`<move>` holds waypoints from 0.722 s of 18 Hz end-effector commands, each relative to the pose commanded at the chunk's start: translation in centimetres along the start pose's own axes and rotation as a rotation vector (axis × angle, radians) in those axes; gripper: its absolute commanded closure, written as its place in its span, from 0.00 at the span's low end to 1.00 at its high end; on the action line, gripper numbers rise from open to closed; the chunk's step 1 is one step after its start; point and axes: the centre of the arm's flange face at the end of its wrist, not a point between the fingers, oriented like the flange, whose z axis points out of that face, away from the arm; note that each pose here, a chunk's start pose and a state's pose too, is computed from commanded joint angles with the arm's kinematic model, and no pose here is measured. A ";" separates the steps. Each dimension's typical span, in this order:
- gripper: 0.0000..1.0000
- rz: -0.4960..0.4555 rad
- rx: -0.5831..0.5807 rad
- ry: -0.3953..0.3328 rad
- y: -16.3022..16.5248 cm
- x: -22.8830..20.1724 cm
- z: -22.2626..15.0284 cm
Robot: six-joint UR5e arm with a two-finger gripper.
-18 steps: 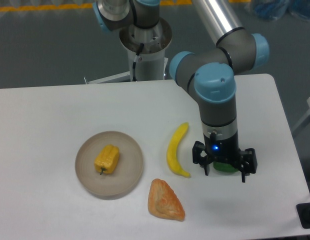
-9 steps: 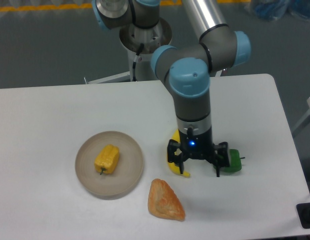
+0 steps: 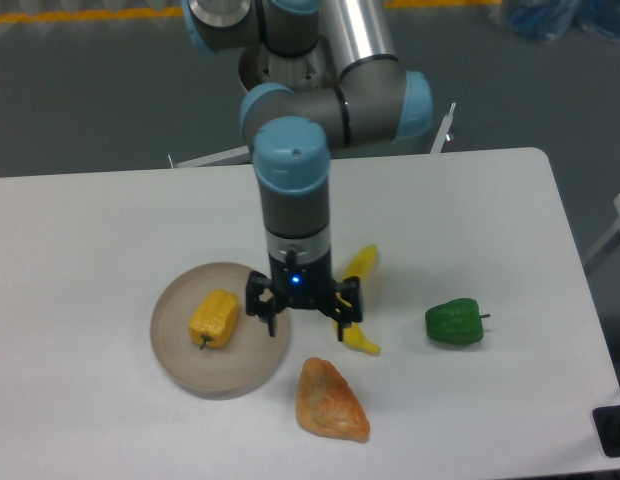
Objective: Pick up the yellow pepper from the plate
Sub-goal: 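Move the open gripper over the plate and lower it onto the yellow pepper, then close the gripper around the yellow pepper on the plate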
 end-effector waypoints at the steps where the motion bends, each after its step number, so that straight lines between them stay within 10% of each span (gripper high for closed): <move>1: 0.00 0.010 -0.007 0.003 0.2 0.6 0.3; 13: 0.00 0.208 -0.093 0.066 2.4 7.3 4.7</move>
